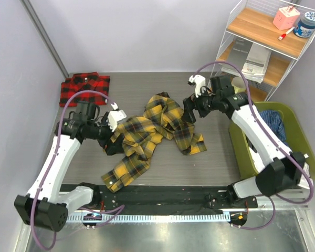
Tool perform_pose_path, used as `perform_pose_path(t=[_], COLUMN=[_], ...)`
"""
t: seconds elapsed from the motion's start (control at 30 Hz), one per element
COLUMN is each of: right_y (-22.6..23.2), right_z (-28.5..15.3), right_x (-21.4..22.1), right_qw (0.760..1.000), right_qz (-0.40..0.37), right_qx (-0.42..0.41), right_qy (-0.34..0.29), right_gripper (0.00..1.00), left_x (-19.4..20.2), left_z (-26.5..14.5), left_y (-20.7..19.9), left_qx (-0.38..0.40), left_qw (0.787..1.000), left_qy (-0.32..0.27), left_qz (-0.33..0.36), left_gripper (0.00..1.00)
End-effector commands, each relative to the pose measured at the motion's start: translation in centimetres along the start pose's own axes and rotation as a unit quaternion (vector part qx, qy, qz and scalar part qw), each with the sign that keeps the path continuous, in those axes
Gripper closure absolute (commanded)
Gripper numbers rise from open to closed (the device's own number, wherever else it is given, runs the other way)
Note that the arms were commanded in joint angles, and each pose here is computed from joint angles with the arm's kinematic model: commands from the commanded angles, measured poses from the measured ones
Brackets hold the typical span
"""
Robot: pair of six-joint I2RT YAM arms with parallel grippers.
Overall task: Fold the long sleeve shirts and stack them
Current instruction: Move the shirt to the center of the board, then flatten the shirt out
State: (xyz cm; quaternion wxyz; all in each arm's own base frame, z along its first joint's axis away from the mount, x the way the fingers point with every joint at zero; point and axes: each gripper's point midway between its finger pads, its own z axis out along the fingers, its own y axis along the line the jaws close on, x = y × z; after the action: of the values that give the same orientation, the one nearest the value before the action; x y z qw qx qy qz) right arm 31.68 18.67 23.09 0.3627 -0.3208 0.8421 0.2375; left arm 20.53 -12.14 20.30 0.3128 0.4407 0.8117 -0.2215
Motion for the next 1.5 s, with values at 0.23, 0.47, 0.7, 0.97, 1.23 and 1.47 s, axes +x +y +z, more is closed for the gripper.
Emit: perform_pose_path(t=[0.23, 0.47, 0.7, 0.97, 1.23, 1.47], right_y=[-1.5, -0.9, -1.3, -3.9, -1.6, -0.1], right_z=[7.6, 7.7, 9.7, 2.2, -7.7, -11.4], right_x=[6.8, 11.3, 14.3, 7.0, -3.9, -6.9], right_qw=[0.984, 0.971, 0.964, 0.981, 0.977, 0.961], right_qz=[0.07, 0.11, 0.155, 0.182, 0.151, 0.16], right_qx=[-0.05, -0.05, -0.036, -0.044, -0.018, 0.003], right_qy=[0.157, 0.205, 0.214, 0.053, -0.149, -0.227], right_gripper=[0.0, 0.0, 0.29, 0.99, 0.99, 0.99], left_x=[1.0, 2.8, 5.3, 1.2, -3.0, 0.4], left_z=[6.5, 9.2, 13.0, 11.2, 8.3, 6.3], left_y=[5.6, 5.2, 3.5, 11.1, 15.4, 8.1], left_qx=[-0.04, -0.054, -0.071, -0.123, -0.107, -0.006], left_qw=[0.993, 0.988, 0.98, 0.983, 0.992, 0.998], left_qy=[0.071, 0.132, 0.183, 0.122, 0.064, 0.057], left_qz=[-0.085, -0.059, -0.016, -0.055, -0.035, -0.004], left_gripper=[0.0, 0.0, 0.0, 0.58, 0.69, 0.0])
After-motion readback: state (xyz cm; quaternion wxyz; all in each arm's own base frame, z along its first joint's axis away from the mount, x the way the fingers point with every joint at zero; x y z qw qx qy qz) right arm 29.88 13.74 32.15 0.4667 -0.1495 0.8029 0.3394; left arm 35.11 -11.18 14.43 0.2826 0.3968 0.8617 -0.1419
